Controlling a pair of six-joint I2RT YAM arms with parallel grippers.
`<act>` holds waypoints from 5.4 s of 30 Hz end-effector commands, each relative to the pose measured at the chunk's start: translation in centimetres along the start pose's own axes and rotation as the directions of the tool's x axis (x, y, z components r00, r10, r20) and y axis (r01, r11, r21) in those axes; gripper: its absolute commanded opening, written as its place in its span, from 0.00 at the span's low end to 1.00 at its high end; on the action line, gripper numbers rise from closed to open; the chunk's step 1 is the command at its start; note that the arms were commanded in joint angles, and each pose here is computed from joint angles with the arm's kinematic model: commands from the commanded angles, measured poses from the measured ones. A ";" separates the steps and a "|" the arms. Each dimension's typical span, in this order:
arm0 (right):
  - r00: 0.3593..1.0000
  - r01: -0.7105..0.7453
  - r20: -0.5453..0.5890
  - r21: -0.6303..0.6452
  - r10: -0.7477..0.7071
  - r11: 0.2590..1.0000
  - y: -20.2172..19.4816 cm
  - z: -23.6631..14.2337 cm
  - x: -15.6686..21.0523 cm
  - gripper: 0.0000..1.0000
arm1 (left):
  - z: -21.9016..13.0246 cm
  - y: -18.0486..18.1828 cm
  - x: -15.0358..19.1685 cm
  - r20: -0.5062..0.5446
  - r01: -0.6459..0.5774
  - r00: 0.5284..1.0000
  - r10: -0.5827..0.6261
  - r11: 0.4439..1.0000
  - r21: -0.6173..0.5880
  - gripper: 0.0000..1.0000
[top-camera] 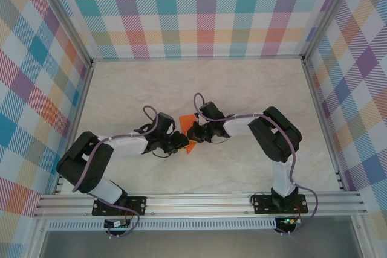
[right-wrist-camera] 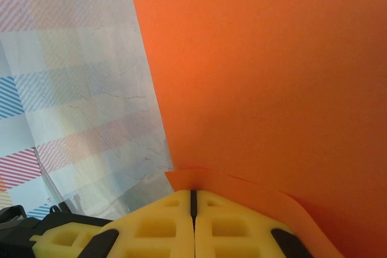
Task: Fold a paper plane with a square sheet of paper (pick it up from the middle)
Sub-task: Third fold the triangle at the center of the table.
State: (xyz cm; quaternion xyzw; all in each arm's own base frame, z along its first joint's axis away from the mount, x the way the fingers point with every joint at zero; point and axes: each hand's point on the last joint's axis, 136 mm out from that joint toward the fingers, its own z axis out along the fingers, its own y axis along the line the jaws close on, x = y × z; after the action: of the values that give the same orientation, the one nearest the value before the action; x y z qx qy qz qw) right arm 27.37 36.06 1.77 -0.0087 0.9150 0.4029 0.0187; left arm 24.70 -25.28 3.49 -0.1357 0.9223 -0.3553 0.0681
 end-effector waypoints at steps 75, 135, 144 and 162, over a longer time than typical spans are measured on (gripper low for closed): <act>0.993 0.061 0.096 0.092 -0.070 0.994 1.0 -3.6 -0.5 0.18 | 1.4 2.8 0.1 0.030 0.020 0.999 -0.017 0.995 -0.100 0.03; 0.999 -0.034 0.036 0.209 0.027 0.977 -4.1 -1.2 0.9 0.11 | 0.8 -1.6 1.3 -0.024 -0.098 0.995 0.099 0.995 0.020 0.16; 0.998 -0.053 0.050 0.237 0.042 0.970 -4.8 -1.4 1.0 0.11 | 1.2 -0.2 1.4 -0.034 -0.091 0.995 0.090 0.995 -0.032 0.16; 0.999 -0.036 0.045 0.211 0.027 0.977 -3.9 -1.8 1.1 0.12 | 1.9 -0.4 2.1 -0.073 -0.075 0.995 0.074 0.997 -0.012 0.17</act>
State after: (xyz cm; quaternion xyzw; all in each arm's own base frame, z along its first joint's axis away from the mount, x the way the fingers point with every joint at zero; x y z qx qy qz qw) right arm 27.44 33.33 1.56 0.0085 0.9396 0.3388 0.0484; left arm 23.60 -26.59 2.09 -0.0995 0.9314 -0.3452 0.0588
